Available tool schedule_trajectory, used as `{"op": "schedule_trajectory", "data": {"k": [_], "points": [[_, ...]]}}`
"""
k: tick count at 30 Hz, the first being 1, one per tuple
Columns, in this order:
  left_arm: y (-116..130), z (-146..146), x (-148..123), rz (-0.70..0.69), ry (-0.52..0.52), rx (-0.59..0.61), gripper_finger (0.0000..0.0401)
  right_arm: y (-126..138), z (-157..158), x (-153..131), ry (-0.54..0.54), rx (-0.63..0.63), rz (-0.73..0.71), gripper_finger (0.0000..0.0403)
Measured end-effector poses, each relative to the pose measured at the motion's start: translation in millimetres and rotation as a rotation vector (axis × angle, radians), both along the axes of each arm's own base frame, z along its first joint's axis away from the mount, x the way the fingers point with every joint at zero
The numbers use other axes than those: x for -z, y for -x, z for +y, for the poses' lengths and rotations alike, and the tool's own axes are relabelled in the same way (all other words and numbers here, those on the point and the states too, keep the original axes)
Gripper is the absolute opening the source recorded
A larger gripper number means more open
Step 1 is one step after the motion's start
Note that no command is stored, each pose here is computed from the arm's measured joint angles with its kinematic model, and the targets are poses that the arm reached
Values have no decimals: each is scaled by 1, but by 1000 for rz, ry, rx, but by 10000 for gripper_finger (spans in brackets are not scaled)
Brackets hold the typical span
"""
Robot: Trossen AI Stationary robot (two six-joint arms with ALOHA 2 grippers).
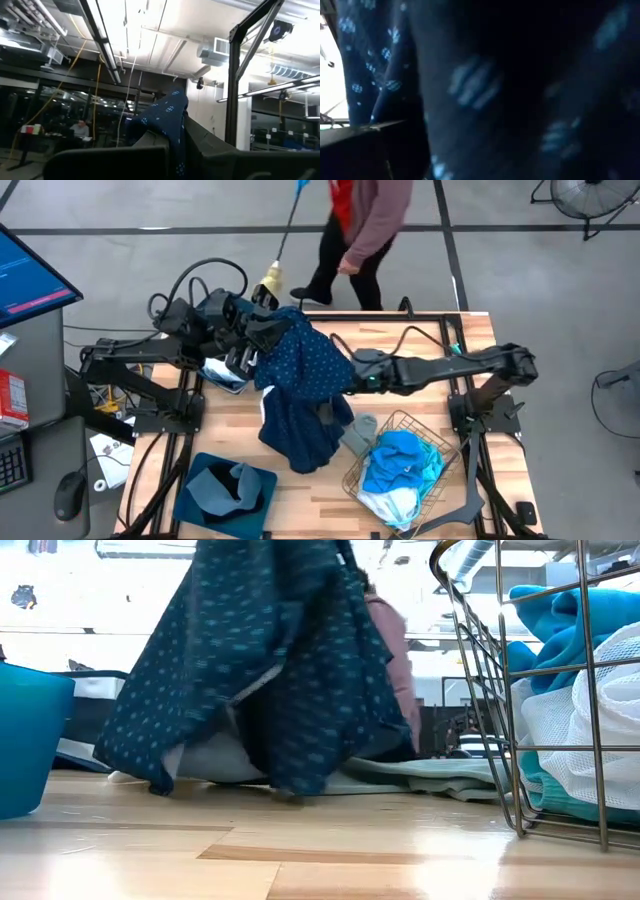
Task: Pick & Place Cloths
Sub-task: Put the dark blue shirt into the blue bin
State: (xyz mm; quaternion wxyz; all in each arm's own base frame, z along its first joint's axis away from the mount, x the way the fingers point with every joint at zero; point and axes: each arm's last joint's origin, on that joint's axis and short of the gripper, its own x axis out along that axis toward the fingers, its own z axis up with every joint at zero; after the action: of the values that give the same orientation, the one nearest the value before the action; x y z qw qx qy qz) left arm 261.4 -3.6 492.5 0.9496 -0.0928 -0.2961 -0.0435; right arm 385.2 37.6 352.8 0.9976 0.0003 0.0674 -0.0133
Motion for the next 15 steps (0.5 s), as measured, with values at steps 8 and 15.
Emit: {"op": "schedule_trajectory", "data": {"k": [8,15], "points": [[3,-2,-1,8,34,128,0,-35,-4,-2,-54,17,93,246],[30,-8,-10,54,49,255,0,-28,-25,-41,28,49,141,22]]}}
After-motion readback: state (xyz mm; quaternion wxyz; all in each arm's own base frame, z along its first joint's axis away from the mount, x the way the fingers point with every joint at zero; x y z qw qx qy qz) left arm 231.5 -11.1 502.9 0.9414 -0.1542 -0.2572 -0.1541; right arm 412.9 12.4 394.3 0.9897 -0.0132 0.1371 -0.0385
